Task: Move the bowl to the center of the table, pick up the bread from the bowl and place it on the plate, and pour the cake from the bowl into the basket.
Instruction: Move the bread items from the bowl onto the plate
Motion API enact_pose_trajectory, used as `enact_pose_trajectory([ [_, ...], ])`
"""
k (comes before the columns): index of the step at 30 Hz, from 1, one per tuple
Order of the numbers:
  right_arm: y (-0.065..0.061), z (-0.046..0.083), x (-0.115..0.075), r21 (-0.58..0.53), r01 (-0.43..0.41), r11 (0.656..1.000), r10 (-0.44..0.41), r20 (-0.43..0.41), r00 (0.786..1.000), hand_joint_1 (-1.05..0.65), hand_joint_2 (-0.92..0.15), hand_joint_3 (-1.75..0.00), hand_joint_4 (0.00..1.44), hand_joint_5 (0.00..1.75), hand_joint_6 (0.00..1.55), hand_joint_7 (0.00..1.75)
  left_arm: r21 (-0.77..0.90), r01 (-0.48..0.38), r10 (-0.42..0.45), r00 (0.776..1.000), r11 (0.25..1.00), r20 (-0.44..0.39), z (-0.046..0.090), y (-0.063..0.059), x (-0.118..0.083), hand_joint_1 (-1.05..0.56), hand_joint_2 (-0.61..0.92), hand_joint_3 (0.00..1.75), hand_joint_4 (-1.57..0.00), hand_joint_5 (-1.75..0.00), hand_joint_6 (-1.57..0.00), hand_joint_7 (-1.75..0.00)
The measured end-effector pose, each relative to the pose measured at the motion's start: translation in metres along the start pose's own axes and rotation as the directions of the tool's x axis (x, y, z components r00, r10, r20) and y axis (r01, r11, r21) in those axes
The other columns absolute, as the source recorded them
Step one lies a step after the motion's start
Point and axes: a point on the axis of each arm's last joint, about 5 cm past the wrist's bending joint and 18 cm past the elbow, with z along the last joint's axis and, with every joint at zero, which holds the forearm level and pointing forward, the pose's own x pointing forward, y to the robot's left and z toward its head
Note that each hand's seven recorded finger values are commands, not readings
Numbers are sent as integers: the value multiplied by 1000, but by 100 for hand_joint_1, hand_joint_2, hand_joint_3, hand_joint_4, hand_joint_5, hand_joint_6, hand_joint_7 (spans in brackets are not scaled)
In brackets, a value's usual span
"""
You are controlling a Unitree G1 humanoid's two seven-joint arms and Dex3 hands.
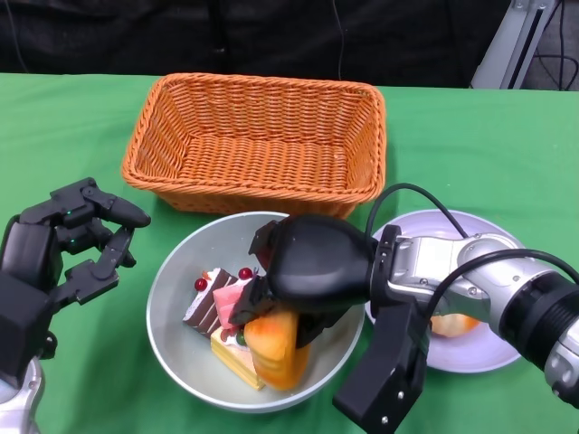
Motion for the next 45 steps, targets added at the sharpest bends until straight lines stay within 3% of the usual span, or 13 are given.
enact_pose_trajectory([
  [3, -2, -1, -1, 25, 25, 999, -25, -6, 1000, -35, -88, -1, 71, 118, 115, 1, -1, -1, 1, 1000, 1000, 0, 0, 0, 0, -9, 73, 75, -79, -149, -84, -108],
  [6, -6, -3, -3, 54, 37, 998, -36, -10, 999, -34, -90, -1, 75, 99, 113, 0, -1, -1, 1, 1000, 1000, 0, 0, 0, 0, -8, 73, 75, -79, -149, -83, -107],
  [12, -33, -13, -15, 129, 97, 987, -92, -50, 995, -27, -91, 0, 84, 77, 114, 1, -7, -4, 4, 1000, 1000, -5, 0, 0, 0, -9, 73, 75, -79, -148, -83, -107],
  [14, -40, -13, -18, 175, 138, 975, -129, -60, 990, -24, -92, 0, 77, 101, 116, 3, -8, -4, 4, 1000, 1000, -6, 0, 0, 0, -9, 73, 74, -81, -147, -83, -107],
  [19, -47, -10, -27, 291, 187, 938, -162, -107, 981, -21, -92, -3, 73, 123, 118, 3, -6, -4, 4, 1000, 1000, -8, 0, 1, 0, -9, 74, 73, -82, -145, -83, -107],
  [24, -59, -11, -39, 357, 251, 900, -200, -175, 964, -17, -92, -3, 73, 126, 120, 4, -10, -7, 7, 1000, 1000, -15, -1, 2, 0, -8, 74, 72, -82, -146, -84, -106],
  [31, -65, -16, -63, 427, 298, 854, -187, -282, 941, -14, -91, -2, 76, 117, 121, 4, 0, -5, 5, 1000, 1000, -29, -3, 5, -1, -9, 73, 74, -81, -148, -83, -110],
  [34, -63, -20, -72, 469, 320, 823, -170, -334, 927, -16, -91, -1, 71, 132, 120, 4, 0, -3, 3, 1000, 1000, -29, -3, 5, -1, -8, 73, 75, -80, -149, -82, -110],
  [37, -63, -28, -84, 554, 346, 757, -101, -425, 900, -20, -92, -1, 67, 145, 120, 5, -1, 1, -1, 1000, 1000, -31, -4, 5, -1, -8, 73, 75, -80, -149, -82, -110],
  [41, -63, -40, -100, 640, 415, 647, -12, -536, 844, -21, -92, -6, 70, 137, 119, 7, -5, 4, -4, 999, 1000, -39, -5, 6, -2, -7, 73, 76, -80, -149, -81, -111],
  [45, -59, -47, -112, 665, 455, 593, 51, -595, 802, -20, -92, -8, 70, 133, 117, 7, -8, 3, -4, 999, 1000, -39, -5, 7, -2, -8, 72, 76, -81, -149, -82, -111],
])
